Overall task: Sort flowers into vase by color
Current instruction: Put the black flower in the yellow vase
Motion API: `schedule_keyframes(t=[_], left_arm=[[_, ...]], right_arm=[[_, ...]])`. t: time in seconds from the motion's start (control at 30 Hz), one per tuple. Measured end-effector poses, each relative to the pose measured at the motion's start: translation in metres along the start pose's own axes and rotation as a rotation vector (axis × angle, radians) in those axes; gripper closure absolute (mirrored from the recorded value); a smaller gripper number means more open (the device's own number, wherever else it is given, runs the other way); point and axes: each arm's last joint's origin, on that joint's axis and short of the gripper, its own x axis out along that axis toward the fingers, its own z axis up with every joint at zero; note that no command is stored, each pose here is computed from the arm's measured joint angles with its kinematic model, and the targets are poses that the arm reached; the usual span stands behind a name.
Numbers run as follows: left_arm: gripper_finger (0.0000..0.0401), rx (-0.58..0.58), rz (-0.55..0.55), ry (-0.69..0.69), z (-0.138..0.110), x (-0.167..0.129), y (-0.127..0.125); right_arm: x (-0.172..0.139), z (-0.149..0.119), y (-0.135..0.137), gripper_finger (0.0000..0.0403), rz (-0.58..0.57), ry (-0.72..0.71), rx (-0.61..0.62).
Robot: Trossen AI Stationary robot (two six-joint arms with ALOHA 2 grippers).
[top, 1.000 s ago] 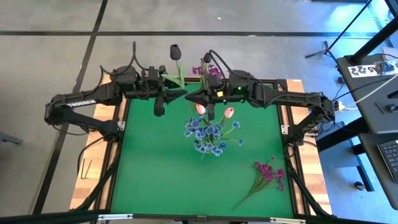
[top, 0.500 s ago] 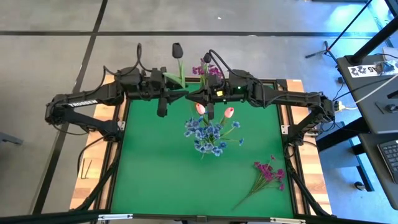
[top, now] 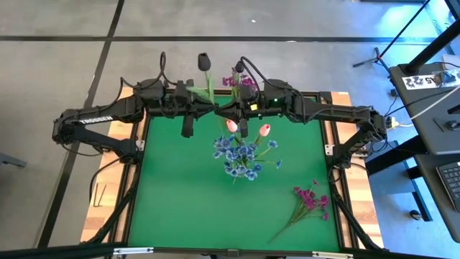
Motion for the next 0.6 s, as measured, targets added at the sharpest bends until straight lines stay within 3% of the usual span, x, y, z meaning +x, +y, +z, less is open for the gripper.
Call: schedule_keyframes(t=[0.37, 0.6], left_arm=[[0.0399, 0.064, 0.076, -0.01, 0.004, -0.011, 0.001], [0.04, 0.136, 0.125, -0.032, 0.009, -0.022, 0.001]], right_arm=[[-0.027, 0.021, 0.014, 0.0193, 0.018, -0.021, -0.055], [-0.057, 0.039, 0.024, 0.0145, -0.022, -0.045, -0.082]])
